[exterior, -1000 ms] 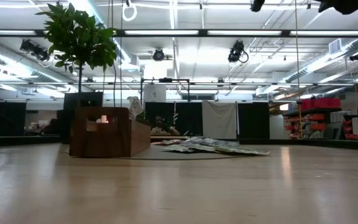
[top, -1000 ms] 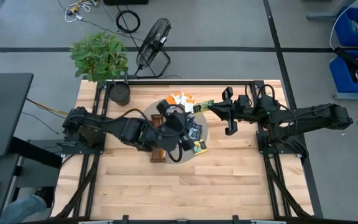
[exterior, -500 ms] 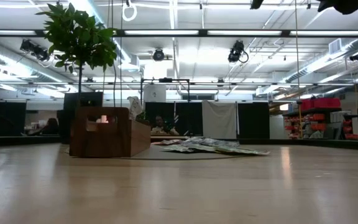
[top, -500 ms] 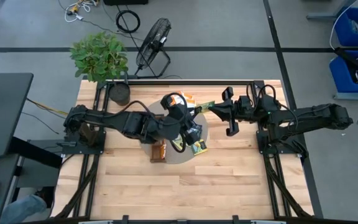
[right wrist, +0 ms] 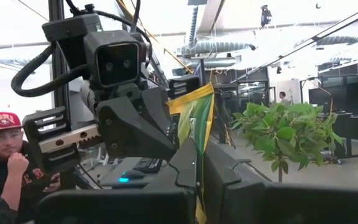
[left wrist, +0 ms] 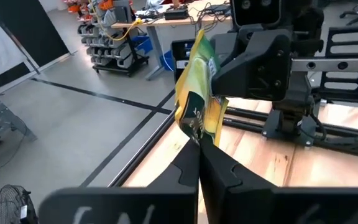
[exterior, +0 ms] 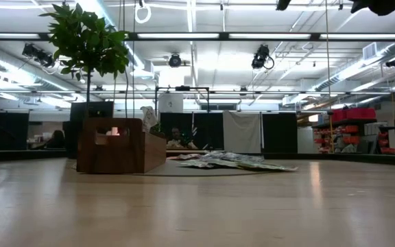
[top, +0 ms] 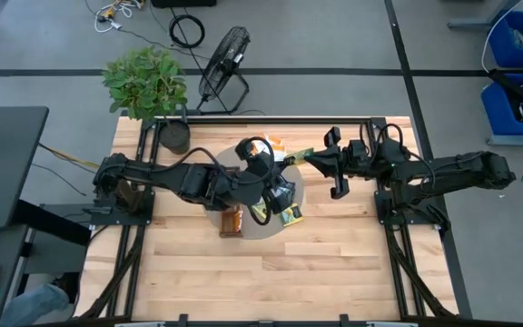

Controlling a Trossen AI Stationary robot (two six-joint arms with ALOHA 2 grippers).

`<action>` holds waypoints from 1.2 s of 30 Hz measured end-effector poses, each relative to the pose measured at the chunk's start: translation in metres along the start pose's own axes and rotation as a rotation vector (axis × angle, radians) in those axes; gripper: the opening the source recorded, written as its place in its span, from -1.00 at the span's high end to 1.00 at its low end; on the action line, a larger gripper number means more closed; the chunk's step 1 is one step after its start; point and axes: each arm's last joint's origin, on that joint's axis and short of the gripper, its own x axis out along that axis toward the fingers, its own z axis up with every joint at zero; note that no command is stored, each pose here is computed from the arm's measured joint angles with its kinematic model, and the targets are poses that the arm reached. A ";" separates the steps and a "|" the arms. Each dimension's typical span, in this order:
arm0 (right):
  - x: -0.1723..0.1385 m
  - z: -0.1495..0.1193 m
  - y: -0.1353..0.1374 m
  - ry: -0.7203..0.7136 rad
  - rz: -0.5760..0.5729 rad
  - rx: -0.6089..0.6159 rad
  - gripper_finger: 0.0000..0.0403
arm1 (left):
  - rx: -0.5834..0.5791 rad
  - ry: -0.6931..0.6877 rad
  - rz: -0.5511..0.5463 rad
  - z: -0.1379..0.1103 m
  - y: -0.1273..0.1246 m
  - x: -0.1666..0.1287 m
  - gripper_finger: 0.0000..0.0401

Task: Pick & Place Tea
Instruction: Put the yellow tea bag into the middle section of the wooden organizer

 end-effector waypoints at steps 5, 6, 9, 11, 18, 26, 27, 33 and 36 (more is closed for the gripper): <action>0.000 -0.004 0.000 0.050 0.002 -0.053 0.89 | -0.011 0.044 -0.005 -0.005 0.000 -0.002 0.99; 0.000 -0.006 0.000 0.064 0.004 -0.068 0.86 | -0.015 0.059 -0.001 -0.007 0.000 -0.003 0.99; -0.001 -0.006 0.000 0.070 0.004 -0.102 0.73 | -0.018 0.109 0.017 -0.013 0.004 -0.009 0.99; -0.002 -0.006 0.000 0.084 0.001 -0.109 0.64 | -0.020 0.156 0.019 -0.019 0.004 -0.013 0.99; -0.005 -0.021 -0.001 0.247 -0.002 -0.097 0.40 | -0.118 0.391 -0.024 -0.042 0.007 -0.023 0.99; -0.010 -0.036 -0.002 0.409 -0.003 -0.092 0.36 | -0.389 0.754 0.134 -0.065 0.035 -0.023 1.00; -0.010 -0.037 -0.002 0.415 -0.003 -0.092 0.37 | -0.408 0.794 0.157 -0.067 0.039 -0.022 1.00; -0.010 -0.037 -0.002 0.417 -0.002 -0.100 0.41 | -0.496 0.947 0.245 -0.081 0.056 -0.002 1.00; -0.011 -0.037 -0.002 0.426 -0.002 -0.099 0.43 | -0.521 1.023 0.276 -0.093 0.063 0.014 1.00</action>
